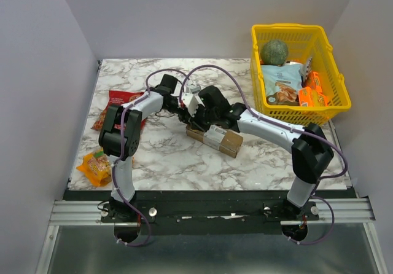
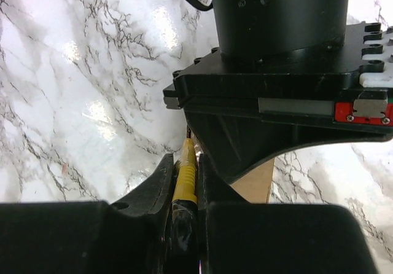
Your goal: Unpack the express box
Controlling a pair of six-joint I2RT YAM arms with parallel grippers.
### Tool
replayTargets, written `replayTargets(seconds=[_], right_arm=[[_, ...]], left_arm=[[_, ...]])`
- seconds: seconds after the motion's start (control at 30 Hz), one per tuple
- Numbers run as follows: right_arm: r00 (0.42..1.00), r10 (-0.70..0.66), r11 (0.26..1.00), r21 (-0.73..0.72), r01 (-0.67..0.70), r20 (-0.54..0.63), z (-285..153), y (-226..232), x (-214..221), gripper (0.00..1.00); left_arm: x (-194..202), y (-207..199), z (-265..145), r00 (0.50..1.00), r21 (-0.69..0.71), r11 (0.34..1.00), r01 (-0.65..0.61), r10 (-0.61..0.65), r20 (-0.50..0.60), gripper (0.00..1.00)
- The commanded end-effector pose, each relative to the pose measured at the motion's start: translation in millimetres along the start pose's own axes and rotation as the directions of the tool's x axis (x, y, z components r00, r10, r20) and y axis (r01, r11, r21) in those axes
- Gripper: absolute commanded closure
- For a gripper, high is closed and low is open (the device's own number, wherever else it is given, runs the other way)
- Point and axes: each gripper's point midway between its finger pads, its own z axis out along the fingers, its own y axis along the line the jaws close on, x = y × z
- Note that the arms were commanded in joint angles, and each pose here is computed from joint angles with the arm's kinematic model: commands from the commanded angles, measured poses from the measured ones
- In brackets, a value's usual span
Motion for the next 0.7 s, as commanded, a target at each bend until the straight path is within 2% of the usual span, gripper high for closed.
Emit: replayTargets(seconds=[0.0,0.47,0.67], right_arm=[[1.0,-0.018,1.0,-0.006,0.018,-0.005,-19.3,6.9,-0.3,1.0],[0.997,-0.005,1.0,0.015,0.006,-0.078,-31.4,5.1,28.8,1.0],[0.987,0.086,0.996,0.045,-0.08,-0.139,-29.5,3.2,42.6,1.0]], left_arm=[[37.5,33.5,4.7,0.991,-0.121,0.992,0.032,-0.047,-0.124,1.0],[38.8,42.2,7.3,0.988,-0.136,0.99,0.031,-0.051,-0.146,1.0],[38.1,44.5,7.9,0.987,-0.141,0.989,0.036,-0.057,-0.148,1.0]])
